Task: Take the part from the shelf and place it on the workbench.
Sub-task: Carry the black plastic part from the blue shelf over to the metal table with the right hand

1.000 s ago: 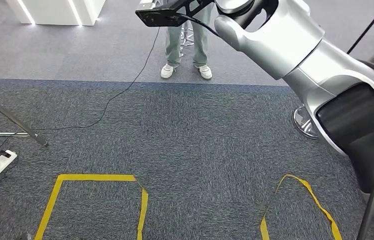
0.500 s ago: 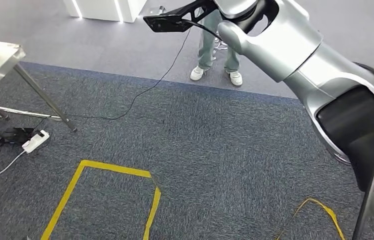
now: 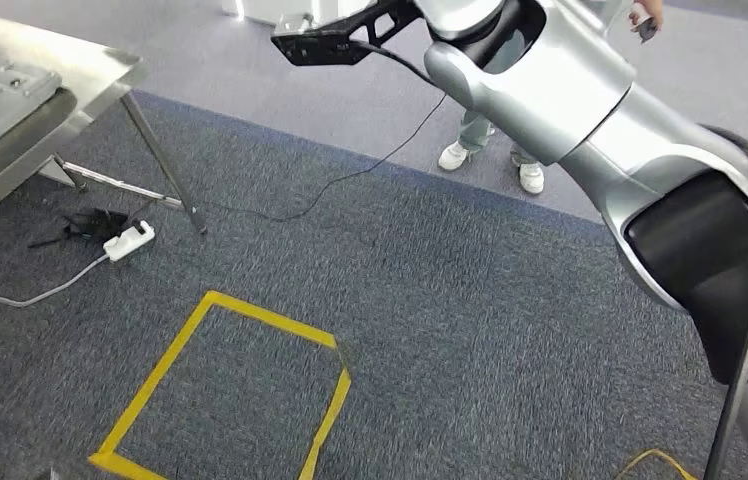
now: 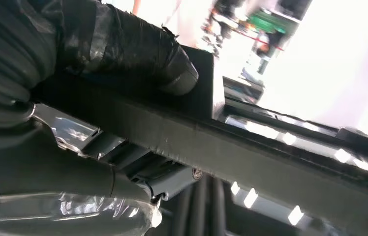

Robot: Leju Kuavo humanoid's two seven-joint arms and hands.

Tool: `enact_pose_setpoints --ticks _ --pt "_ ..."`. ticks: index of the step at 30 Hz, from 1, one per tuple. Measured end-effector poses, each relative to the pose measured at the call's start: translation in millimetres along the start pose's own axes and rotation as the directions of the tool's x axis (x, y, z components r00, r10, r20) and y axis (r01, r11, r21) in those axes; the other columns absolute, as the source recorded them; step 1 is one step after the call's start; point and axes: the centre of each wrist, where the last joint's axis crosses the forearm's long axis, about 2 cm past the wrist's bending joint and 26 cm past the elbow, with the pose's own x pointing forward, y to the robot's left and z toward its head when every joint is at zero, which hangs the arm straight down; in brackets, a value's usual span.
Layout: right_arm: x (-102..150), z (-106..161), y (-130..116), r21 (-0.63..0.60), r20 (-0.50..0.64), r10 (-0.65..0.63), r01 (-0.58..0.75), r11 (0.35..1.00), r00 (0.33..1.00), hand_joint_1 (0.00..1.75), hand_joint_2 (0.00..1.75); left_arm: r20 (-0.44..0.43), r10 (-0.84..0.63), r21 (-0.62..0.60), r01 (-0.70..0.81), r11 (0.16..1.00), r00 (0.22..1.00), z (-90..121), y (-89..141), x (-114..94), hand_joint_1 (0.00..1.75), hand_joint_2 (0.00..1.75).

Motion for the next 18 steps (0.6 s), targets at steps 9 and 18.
enact_pose_setpoints --ticks 9,18 --pt "4.8 -1.0 6.8 0.009 0.008 -0.002 0.002 1.0 1.0 1.75 1.75 -0.004 0.002 -0.002 -0.002 1.0 1.0 0.0 -1.3 1.0 0.0 1.75" --pt "7.4 -0.8 4.9 0.0 0.012 -0.003 0.003 1.0 1.0 1.75 1.75 -0.028 0.0 0.001 0.0 1.0 1.0 0.6 -1.1 -2.1 0.0 1.75"
